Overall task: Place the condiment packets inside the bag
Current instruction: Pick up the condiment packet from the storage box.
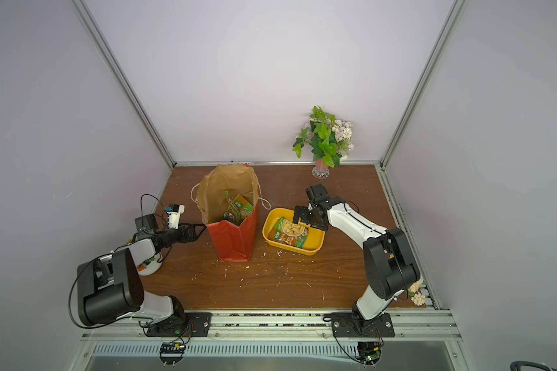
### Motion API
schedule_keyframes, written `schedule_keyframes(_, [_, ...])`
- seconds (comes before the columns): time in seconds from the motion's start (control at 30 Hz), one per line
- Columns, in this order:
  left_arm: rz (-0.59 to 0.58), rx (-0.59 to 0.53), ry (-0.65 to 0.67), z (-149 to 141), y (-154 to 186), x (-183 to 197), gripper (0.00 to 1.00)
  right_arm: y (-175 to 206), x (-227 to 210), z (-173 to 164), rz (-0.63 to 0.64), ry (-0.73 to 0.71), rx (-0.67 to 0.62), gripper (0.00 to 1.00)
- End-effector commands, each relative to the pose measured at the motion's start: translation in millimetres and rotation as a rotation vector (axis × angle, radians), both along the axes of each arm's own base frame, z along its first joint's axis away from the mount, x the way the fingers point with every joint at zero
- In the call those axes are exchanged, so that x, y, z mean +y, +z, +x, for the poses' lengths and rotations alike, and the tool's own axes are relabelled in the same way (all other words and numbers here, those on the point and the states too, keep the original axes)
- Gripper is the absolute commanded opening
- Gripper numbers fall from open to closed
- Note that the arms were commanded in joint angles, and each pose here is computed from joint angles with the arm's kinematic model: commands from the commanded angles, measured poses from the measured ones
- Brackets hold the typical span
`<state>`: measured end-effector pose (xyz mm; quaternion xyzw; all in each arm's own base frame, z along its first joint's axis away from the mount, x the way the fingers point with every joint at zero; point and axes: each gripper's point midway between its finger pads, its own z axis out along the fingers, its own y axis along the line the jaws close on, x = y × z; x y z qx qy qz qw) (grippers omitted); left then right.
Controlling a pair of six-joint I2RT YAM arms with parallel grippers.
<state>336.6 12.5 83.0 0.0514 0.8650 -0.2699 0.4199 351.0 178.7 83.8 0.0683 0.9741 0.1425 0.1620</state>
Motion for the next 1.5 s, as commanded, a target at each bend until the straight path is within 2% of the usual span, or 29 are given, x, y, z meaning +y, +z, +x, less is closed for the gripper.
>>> schedule_keyframes(0.0, [0.010, -0.021, 0.005, 5.5, 4.8, 6.5, 0.99, -12.1, 6.8, -17.1, -0.058, 0.014, 0.086, 0.99])
schedule_keyframes(0.2, [0.009, -0.029, 0.003, 6.2, 5.8, 6.6, 0.99, -33.4, 9.7, -32.4, -0.069, -0.020, 0.149, 0.99])
schedule_keyframes(0.33, [0.010, -0.034, -0.003, 4.6, 6.4, 5.1, 0.99, -50.0, 16.1, -38.1, -0.021, -0.044, 0.163, 0.99])
schedule_keyframes(0.67, [0.021, -0.057, -0.012, -0.2, 10.8, 2.2, 0.99, -84.7, 22.4, -31.4, -0.010, -0.091, 0.103, 0.98])
schedule_keyframes(0.8, [0.021, -0.062, -0.016, 0.2, 12.3, 1.7, 0.99, -108.8, 20.9, -33.5, -0.036, -0.102, 0.103, 0.85])
schedule_keyframes(1.07, [0.022, -0.061, -0.021, -1.5, 11.6, 0.4, 0.99, -131.6, 8.4, -41.0, -0.081, -0.117, 0.097, 0.48])
schedule_keyframes(1.23, [0.024, -0.061, -0.018, -1.1, 11.3, 1.2, 0.99, -123.7, 15.4, -36.4, -0.038, -0.089, 0.051, 0.24])
schedule_keyframes(1.4, [0.020, -0.059, -0.016, -0.4, 10.7, 1.3, 0.99, -95.7, 25.7, -24.0, 0.029, -0.056, -0.048, 0.00])
schedule_keyframes(1.47, [0.021, -0.061, -0.013, 0.1, 11.4, 2.0, 0.99, -79.7, 28.6, -18.2, 0.049, -0.040, -0.098, 0.00])
